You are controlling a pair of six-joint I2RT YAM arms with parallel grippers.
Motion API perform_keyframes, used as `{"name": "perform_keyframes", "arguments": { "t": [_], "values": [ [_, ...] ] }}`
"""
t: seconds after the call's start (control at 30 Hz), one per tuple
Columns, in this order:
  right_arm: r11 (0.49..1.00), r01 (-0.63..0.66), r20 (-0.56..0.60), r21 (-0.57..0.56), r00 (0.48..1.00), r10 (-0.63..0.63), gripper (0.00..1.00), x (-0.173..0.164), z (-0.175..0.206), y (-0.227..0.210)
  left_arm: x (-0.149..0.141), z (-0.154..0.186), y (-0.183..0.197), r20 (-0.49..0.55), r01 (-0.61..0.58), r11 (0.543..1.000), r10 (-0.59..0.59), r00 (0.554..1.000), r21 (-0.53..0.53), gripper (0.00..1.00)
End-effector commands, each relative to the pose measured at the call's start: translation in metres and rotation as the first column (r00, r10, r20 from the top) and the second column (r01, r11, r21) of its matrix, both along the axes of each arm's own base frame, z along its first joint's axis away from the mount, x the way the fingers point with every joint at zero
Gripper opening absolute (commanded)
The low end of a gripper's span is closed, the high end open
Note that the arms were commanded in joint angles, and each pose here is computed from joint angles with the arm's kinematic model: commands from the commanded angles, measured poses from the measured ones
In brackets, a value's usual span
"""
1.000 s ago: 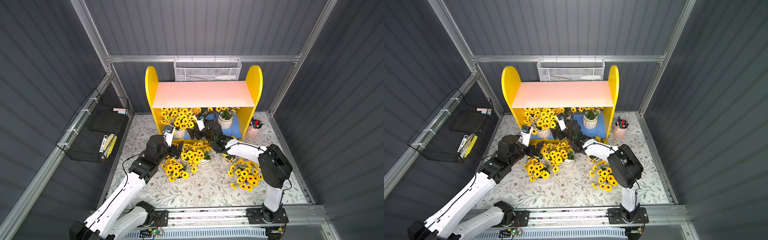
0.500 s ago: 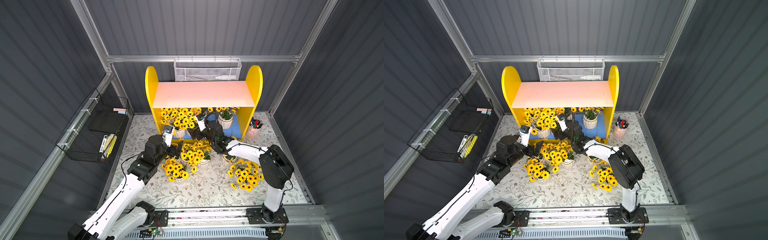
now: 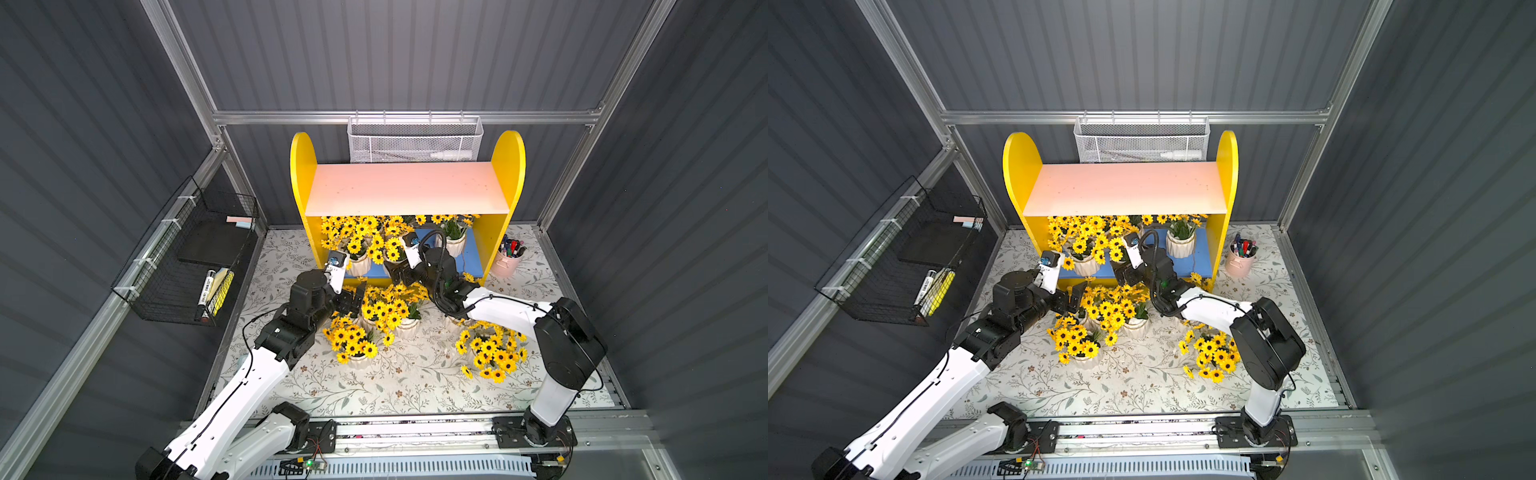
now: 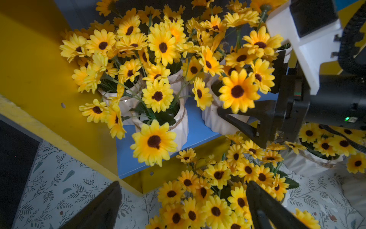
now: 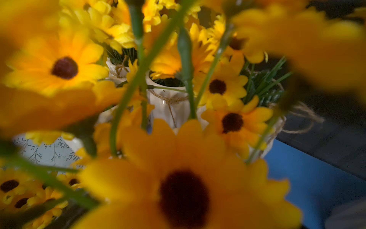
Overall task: Take the sunflower pots off the shelves
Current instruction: Pick up the sunflower pot from the shelf.
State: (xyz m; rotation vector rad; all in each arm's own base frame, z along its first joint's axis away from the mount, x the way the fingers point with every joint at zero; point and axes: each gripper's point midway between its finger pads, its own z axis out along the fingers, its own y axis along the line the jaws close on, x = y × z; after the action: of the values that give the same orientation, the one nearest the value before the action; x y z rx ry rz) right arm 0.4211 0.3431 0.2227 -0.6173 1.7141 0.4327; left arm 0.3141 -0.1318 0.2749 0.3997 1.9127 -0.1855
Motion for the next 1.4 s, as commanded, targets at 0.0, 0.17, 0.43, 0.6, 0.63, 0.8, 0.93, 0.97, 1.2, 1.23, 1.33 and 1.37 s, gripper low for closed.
{"name": "perform_keyframes", "arguments": {
  "t": [0.0,0.17,0.43,0.6,0.63,0.8,0.93,0.97,1.2,1.23,1.33,1.37],
  "values": [
    [1.000,-0.010,-0.001,0.011,1.000,0.010,0.99,0.007,0.005,0.005,-0.003,-0.002,-0.001,0.006,0.012,1.000,-0.012,1.000,0.012,0.99],
    [1.000,0.004,-0.024,0.025,1.000,-0.003,0.99,0.015,0.003,0.010,-0.003,-0.002,-0.001,0.007,0.013,1.000,-0.013,1.000,0.013,0.99],
    [1.000,0.013,-0.023,0.010,1.000,-0.013,0.91,0.017,-0.005,0.010,-0.004,0.000,-0.001,0.015,0.017,1.000,-0.018,1.000,0.017,0.99],
    [0.999,-0.024,0.014,0.025,1.000,0.023,0.66,0.004,0.009,0.007,-0.004,0.000,-0.002,0.015,0.019,1.000,-0.019,1.000,0.018,0.99],
    [0.999,-0.026,0.025,0.026,0.999,0.026,0.59,0.001,0.014,0.006,-0.004,0.000,-0.002,0.014,0.021,1.000,-0.021,1.000,0.018,0.99],
    [0.998,-0.043,0.088,0.039,0.995,0.039,0.36,-0.012,0.040,-0.001,-0.005,-0.003,-0.007,0.003,0.040,0.999,-0.040,0.999,0.013,0.99],
    [0.996,-0.054,0.142,0.064,0.989,0.045,0.30,-0.027,0.060,-0.009,-0.005,-0.004,-0.009,-0.001,0.047,0.999,-0.047,0.999,0.014,1.00],
    [0.996,-0.057,0.148,0.070,0.988,0.046,0.29,-0.030,0.064,-0.011,-0.005,-0.004,-0.009,-0.002,0.048,0.999,-0.048,0.999,0.014,0.99],
    [0.992,-0.079,0.161,0.094,0.985,0.063,0.27,-0.050,0.070,-0.019,-0.004,-0.007,-0.011,-0.008,0.052,0.999,-0.052,0.999,0.016,0.99],
    [0.992,-0.088,0.160,0.095,0.984,0.072,0.26,-0.056,0.070,-0.019,-0.004,-0.008,-0.011,-0.012,0.052,0.999,-0.051,0.999,0.016,0.99],
    [0.989,-0.124,0.152,0.076,0.982,0.112,0.26,-0.078,0.070,-0.022,-0.004,-0.008,-0.012,-0.014,0.055,0.998,-0.054,0.998,0.015,0.99],
    [0.989,-0.133,0.147,0.070,0.982,0.122,0.26,-0.089,0.070,-0.023,-0.004,-0.008,-0.012,-0.013,0.054,0.998,-0.054,0.998,0.015,0.99]
  ]
}}
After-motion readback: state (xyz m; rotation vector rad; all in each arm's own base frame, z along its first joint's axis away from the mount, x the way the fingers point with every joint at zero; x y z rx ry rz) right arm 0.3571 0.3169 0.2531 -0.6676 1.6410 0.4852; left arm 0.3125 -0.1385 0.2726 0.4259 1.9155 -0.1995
